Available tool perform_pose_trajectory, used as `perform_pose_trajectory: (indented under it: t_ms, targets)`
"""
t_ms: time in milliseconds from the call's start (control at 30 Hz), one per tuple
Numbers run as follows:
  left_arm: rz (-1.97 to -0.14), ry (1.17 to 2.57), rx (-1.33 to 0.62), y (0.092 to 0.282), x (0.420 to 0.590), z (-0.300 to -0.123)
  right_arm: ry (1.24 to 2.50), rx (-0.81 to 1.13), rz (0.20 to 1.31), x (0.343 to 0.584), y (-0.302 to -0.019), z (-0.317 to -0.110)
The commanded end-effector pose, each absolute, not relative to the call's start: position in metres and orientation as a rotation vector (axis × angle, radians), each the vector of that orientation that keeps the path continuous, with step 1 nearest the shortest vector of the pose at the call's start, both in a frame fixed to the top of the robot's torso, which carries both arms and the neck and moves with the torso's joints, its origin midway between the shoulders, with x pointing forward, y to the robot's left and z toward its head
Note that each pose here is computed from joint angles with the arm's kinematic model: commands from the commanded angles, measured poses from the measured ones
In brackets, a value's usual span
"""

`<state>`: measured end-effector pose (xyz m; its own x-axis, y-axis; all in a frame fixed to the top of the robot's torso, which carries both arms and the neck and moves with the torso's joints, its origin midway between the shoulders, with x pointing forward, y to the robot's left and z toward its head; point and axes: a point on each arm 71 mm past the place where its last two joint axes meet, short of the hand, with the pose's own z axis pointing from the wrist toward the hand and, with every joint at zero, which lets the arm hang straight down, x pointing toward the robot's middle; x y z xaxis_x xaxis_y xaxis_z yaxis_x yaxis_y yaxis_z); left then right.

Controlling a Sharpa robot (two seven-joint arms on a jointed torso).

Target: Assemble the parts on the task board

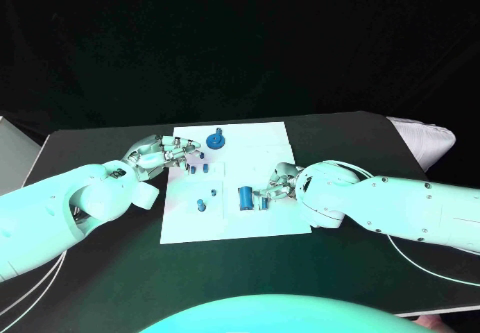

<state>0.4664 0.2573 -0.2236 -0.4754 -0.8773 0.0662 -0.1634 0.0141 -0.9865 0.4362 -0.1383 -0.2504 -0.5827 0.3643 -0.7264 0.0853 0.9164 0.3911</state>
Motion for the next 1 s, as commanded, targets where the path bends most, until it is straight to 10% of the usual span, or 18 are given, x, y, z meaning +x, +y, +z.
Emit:
perform_pose_trajectory:
  t_ms: [33,1000]
  targets:
    - [-1.531,1.695,-1.061,0.2551,0.4656,-0.223,2.206,0.323,0.408,0.4342,-0.1364,-0.2521]
    - [-1.532,1.701,-1.06,0.2541,0.4661,-0.2238,2.163,0.304,0.413,0.4348,-0.1354,-0.2491]
